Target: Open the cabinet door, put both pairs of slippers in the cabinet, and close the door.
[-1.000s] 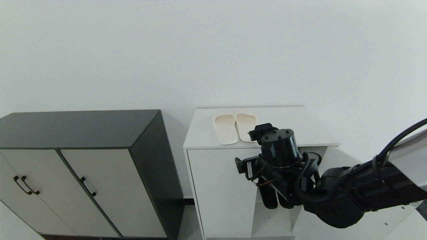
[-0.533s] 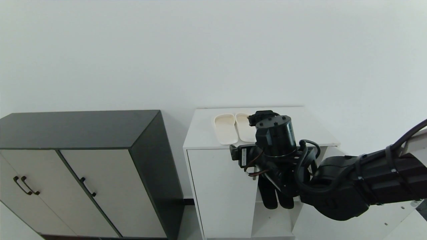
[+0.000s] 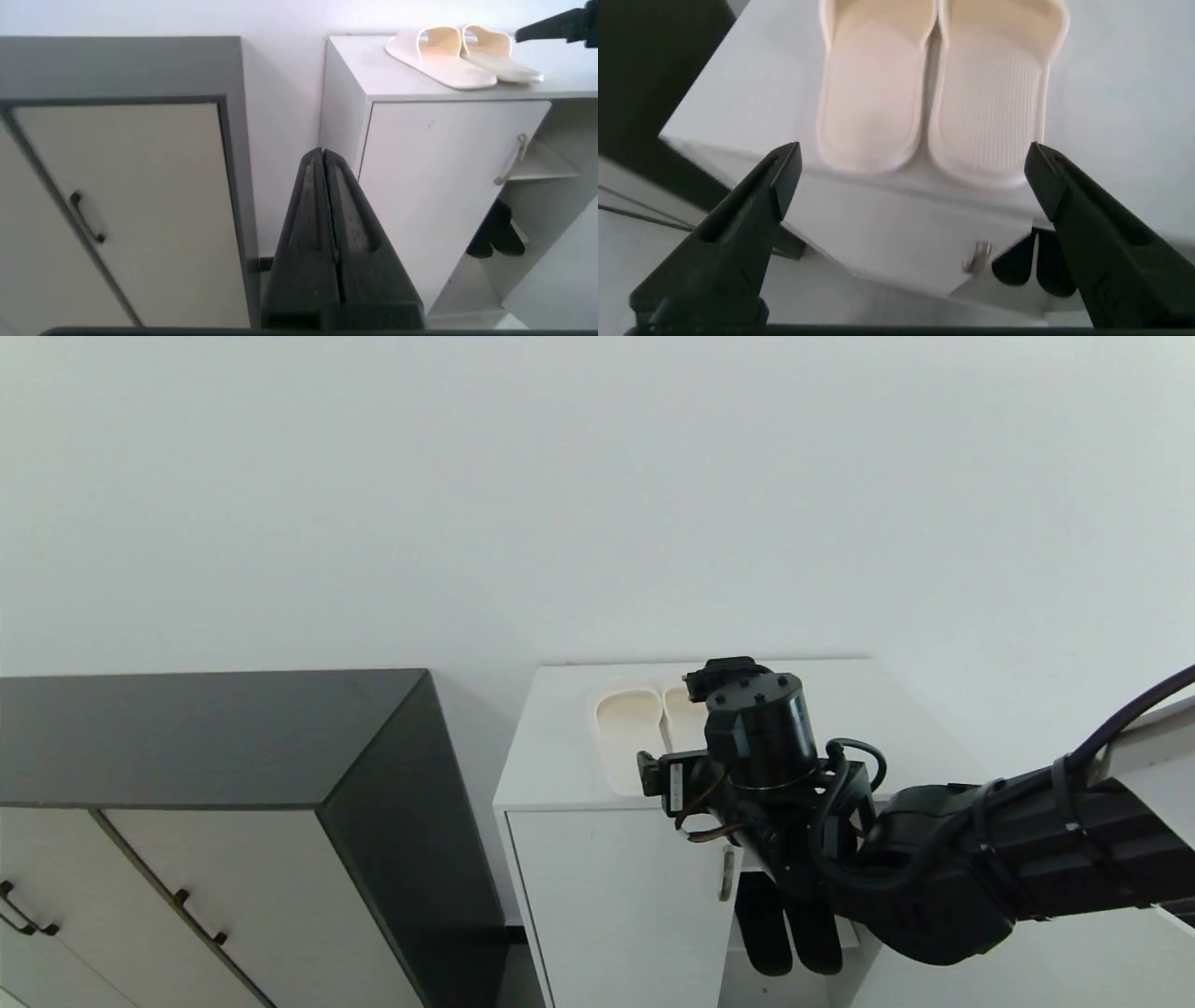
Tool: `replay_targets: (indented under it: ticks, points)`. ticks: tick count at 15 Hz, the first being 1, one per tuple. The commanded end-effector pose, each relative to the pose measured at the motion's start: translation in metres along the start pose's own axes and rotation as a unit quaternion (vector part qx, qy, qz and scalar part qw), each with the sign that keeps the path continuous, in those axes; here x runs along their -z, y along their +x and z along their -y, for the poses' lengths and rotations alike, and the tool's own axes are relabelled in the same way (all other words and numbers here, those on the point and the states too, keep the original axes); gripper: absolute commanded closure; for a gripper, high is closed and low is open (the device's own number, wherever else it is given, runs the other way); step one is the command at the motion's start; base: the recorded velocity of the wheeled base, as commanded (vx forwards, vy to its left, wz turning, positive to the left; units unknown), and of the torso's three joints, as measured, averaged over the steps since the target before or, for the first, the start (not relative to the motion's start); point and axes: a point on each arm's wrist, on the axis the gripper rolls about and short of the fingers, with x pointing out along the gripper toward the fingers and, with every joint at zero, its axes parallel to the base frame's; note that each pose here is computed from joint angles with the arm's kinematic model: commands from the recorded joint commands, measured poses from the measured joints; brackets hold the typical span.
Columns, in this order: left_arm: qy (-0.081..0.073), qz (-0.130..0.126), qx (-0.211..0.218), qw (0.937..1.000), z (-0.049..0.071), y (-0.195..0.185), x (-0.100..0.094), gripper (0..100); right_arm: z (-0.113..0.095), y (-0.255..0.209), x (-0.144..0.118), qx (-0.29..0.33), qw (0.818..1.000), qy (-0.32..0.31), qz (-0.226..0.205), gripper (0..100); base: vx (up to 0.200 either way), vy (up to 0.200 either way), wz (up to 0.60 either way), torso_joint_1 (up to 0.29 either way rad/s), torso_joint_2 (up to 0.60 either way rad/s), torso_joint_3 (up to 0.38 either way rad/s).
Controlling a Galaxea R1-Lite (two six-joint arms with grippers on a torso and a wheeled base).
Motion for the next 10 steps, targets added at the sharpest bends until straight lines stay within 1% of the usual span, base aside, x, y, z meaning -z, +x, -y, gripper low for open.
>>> replay_targets:
  ticks: [1,4,5,8,10]
  points:
    - [0.000,0.001,-0.001,1.0000,0.000,0.000,0.000,100,0.000,0.001,0.002,0.000,1.000,-0.002,-0.002,0,0.200,0.000,0.00,0.002,0.00,-0.002]
    - [0.000,0.001,0.000,1.0000,0.000,0.000,0.000,100,-0.002,0.006,0.007,0.001,1.000,-0.005,-0.007,0,0.200,0.000,0.00,0.004,0.00,0.002]
    - [0.000,0.002,-0.001,1.0000,0.000,0.000,0.000,100,-0.004,0.011,0.012,0.002,1.000,-0.008,-0.010,0,0.000,0.000,0.00,0.000,0.00,0.000]
    - [0.000,0.002,-0.001,1.0000,0.000,0.000,0.000,100,-0.013,0.030,0.021,-0.001,1.000,-0.020,0.000,0,0.000,0.000,0.00,0.000,0.00,0.000]
    - [-0.001,0.002,-0.001,1.0000,0.000,0.000,0.000,100,-0.012,0.041,0.023,0.002,1.000,-0.020,-0.001,0,0.000,0.000,0.00,0.000,0.00,0.000]
